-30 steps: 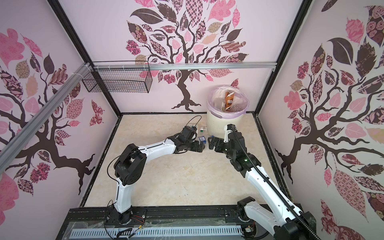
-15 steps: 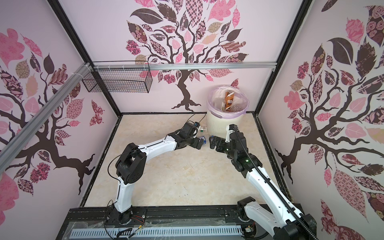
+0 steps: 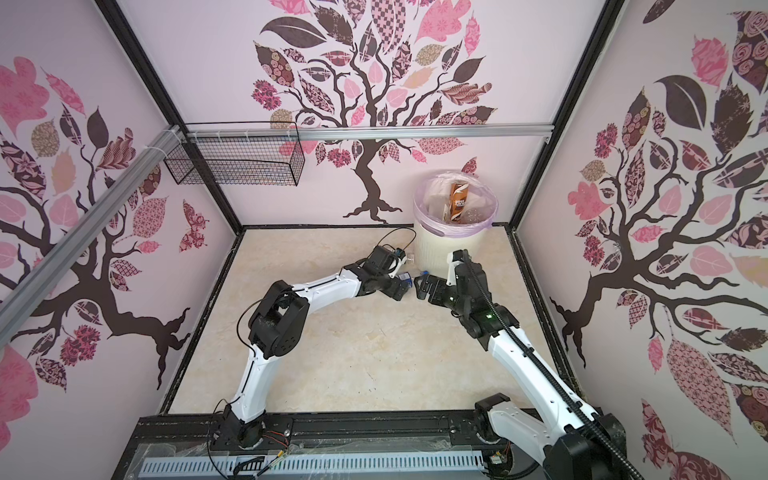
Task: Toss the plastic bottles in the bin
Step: 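Close the left gripper on the blue-label bottle body and lift it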
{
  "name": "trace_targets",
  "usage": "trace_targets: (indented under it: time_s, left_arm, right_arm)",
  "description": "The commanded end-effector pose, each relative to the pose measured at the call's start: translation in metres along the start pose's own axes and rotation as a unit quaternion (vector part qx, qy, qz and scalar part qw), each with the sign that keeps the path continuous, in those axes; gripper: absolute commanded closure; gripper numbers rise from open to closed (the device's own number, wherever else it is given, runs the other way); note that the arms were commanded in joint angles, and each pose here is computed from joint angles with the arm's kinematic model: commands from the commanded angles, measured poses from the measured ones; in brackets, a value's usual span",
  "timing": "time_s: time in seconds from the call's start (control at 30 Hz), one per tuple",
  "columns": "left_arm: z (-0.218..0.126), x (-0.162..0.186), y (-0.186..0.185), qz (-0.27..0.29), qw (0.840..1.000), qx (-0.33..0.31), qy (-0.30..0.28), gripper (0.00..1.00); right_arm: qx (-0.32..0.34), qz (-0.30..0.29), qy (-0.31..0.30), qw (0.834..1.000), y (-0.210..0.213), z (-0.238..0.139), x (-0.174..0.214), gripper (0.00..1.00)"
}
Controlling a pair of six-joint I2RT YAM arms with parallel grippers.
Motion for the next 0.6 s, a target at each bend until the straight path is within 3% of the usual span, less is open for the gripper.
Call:
trace_targets:
  time_s: [0.0,0.57]
  left_arm:
    - [0.009,-0.002,-0.001,0.006,1.000,0.015,0.002,0.10]
    - [0.003,0.016,-0.013,-0.046,0.997,0.058,0.011,0.47]
  right_arm:
    - [-0.012,0.012,-0.005,1.000,0.001,0.002,-0.007,0.00]
    - [-0.025,0.047,-0.007,0.999,-0.008,-0.002,-0.005,0.01]
Point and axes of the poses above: each gripper's point midway between its finger pads, its own z axis out along the fingers, its own y axis along the line the jaws close on, x = y × z, the point moved 8 cm from there along -z, back along the fingers, and after that the axes turned 1 degree about z, right-handed, at the moved point
